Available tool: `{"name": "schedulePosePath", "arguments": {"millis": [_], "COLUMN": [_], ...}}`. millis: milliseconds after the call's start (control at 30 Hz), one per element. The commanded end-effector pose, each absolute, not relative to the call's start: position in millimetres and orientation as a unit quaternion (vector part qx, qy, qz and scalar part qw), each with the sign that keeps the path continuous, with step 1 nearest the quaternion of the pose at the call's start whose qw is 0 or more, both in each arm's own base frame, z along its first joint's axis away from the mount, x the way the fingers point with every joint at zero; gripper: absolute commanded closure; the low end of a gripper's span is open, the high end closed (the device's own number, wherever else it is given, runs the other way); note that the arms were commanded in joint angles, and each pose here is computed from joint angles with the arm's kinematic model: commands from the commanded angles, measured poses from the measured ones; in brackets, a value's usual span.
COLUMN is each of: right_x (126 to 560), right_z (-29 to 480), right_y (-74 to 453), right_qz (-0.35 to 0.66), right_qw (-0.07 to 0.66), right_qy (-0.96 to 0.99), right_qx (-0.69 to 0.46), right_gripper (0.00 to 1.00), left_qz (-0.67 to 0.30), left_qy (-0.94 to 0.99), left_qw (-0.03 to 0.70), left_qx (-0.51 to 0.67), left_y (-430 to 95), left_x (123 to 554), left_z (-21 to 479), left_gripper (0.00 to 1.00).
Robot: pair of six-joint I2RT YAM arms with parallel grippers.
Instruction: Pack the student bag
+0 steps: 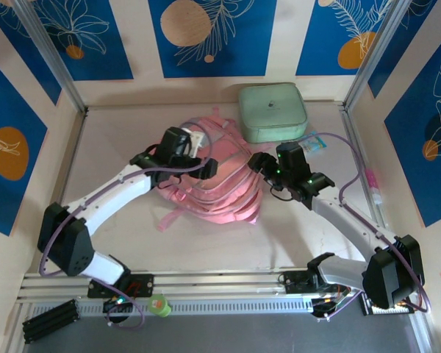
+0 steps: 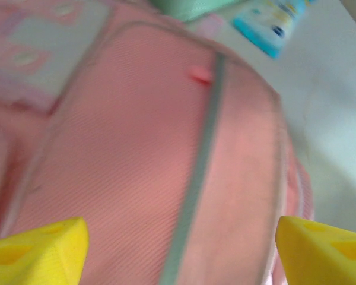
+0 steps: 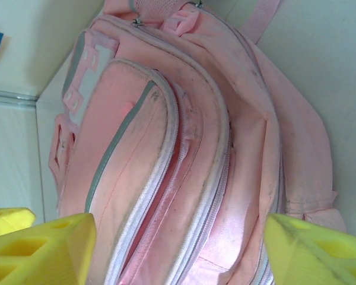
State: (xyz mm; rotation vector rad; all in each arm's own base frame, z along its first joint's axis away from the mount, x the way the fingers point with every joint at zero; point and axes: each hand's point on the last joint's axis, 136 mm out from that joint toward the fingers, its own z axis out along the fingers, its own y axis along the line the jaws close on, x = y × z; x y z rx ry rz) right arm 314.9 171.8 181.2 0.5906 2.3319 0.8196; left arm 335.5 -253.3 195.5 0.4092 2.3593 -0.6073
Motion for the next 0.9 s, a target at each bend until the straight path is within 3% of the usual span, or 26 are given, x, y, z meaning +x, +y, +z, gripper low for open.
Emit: {"name": "schedulePosePath", "arguments": {"millis": [0,167,533,867], "right_x": [315.9,319.2,317.3,316.2], "right_z": [179.2,185.0,179.9,181.7], "right_y": [177.3,193.3,216.8,225.5], "right_qz": [0.294,0.281,0.281,0.283], "right_qw": [0.299,0.314,0.292,0.290], "right_qy": [0.885,0.892,0.902,0.904], "right_qx": [0.201,0.164,0.147,0.134], "right_gripper": [0.18,0.08,0.11,0.12], "left_qz": [-0.244,-0.273,-0.317,-0.345], "left_qy": [0.914,0.917,0.908,0.905], "left_qw": [0.324,0.282,0.248,0.217], "left_qx": [0.021,-0.077,-0.116,-0.122], "left_y": [-212.5,-184.6,-191.3,-203.9], "left_x": [340.8,333.4,342.9,346.3], "left_z": [186.9,158.8,137.7,125.5], "left_gripper": [0.19,0.27,0.46,0.75]}}
